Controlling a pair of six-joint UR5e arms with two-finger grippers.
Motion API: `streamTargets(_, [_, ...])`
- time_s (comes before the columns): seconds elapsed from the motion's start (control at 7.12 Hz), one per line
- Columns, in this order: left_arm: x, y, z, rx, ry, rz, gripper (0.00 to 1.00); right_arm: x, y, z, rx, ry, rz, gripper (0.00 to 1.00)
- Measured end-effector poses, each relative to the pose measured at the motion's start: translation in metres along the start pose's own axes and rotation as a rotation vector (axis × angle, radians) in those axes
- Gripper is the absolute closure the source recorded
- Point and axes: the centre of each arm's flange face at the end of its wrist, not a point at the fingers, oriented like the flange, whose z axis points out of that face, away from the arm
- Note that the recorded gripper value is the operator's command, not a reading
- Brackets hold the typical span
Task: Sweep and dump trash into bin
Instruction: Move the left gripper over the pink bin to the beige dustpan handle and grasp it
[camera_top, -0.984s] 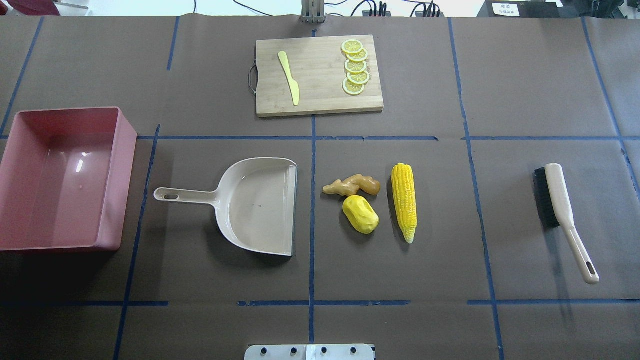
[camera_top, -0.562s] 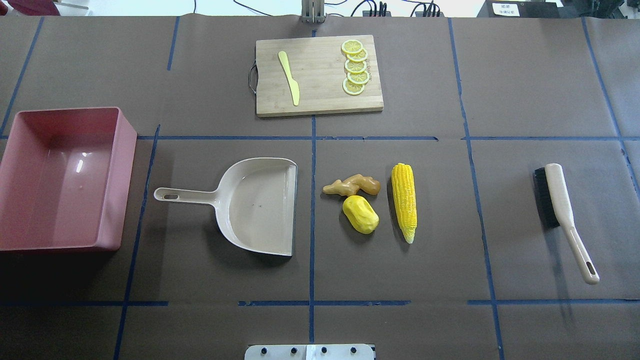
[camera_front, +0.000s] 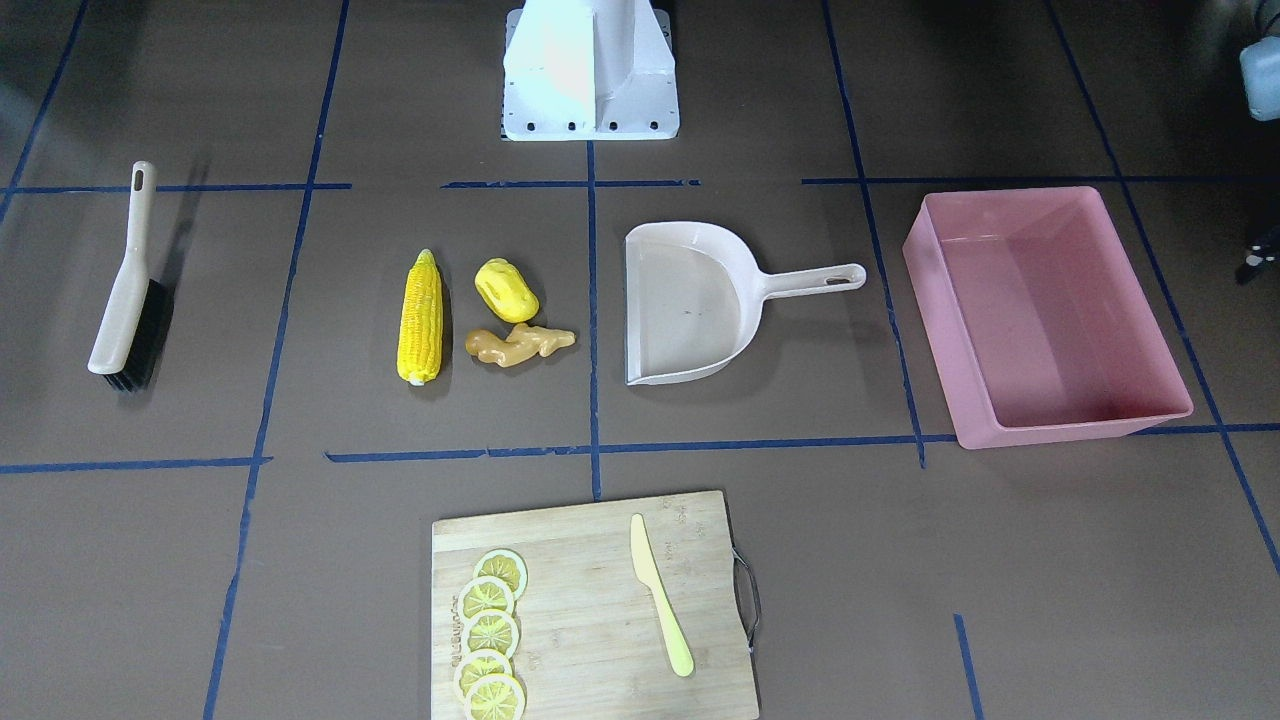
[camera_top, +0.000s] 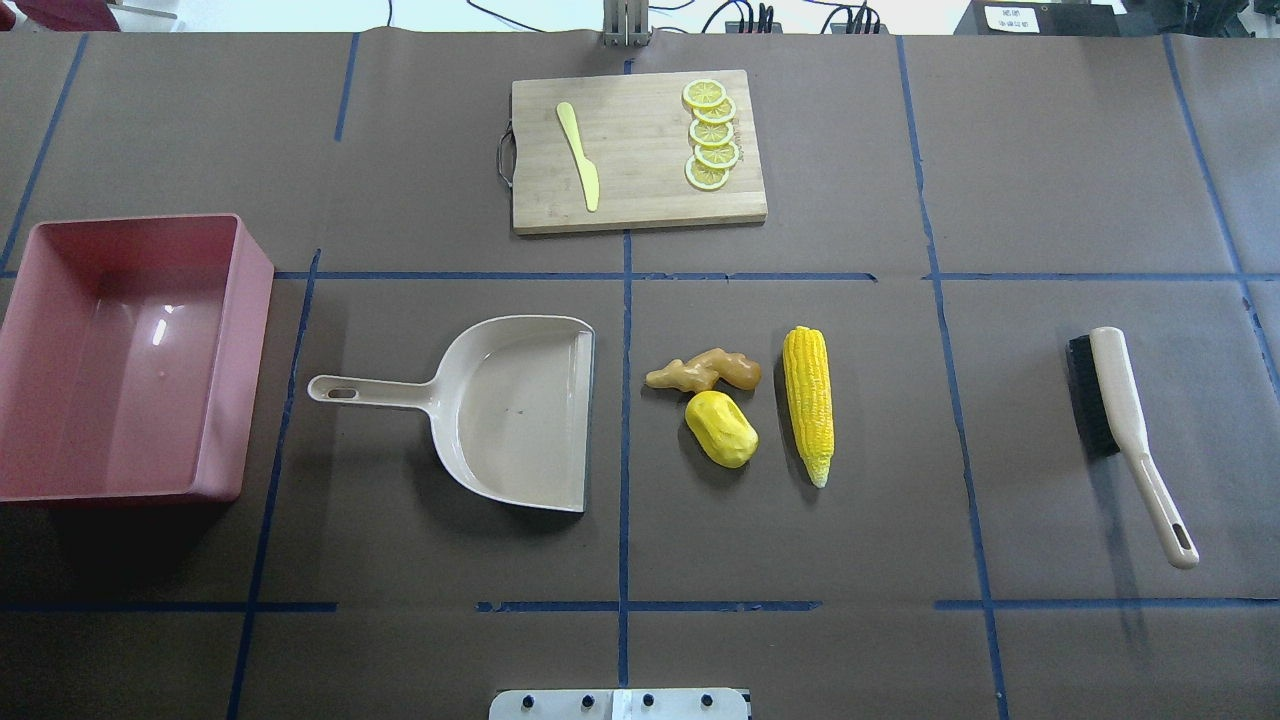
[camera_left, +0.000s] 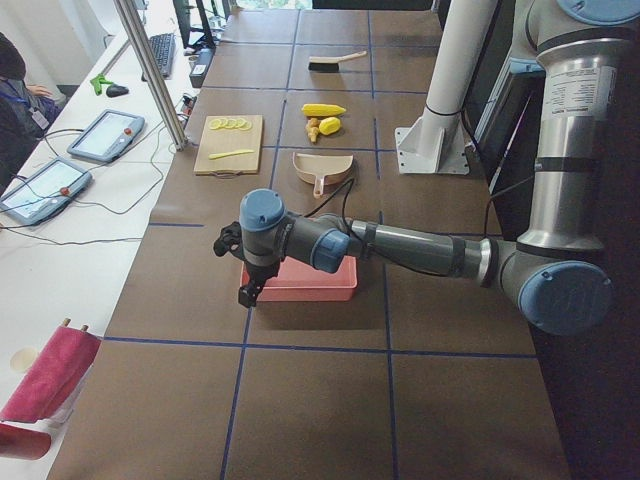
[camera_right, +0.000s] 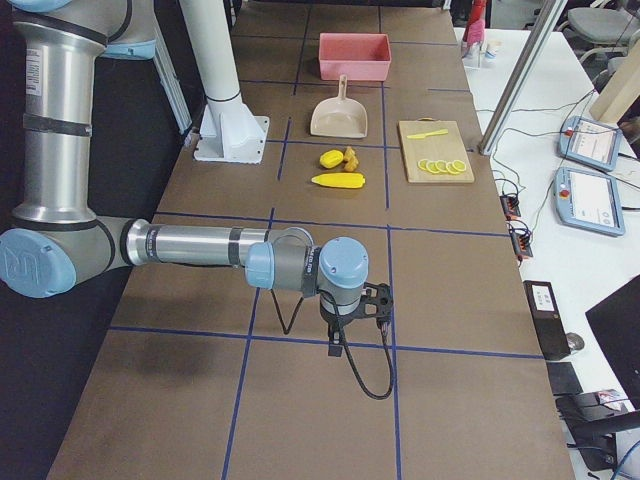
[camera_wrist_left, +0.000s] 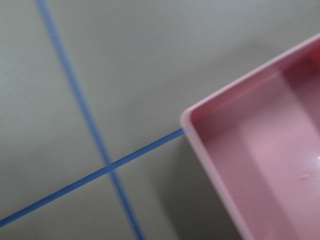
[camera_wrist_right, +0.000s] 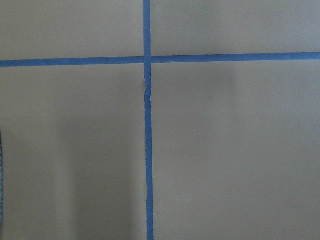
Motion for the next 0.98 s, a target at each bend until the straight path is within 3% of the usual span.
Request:
streamTargets(0.56, [0.133,-0.063,0.005,0.039,0.095,0.217,0.0,-0.004,-0.002,-0.001,0.003,-0.016,-0.004,0.0])
streamTargets(0.98, [0.206,-0.083,0.01,0.053,0.16,0.366,0.0,-0.01,-0.009,-0.004,0.01,-0.025,-0.016,0.0])
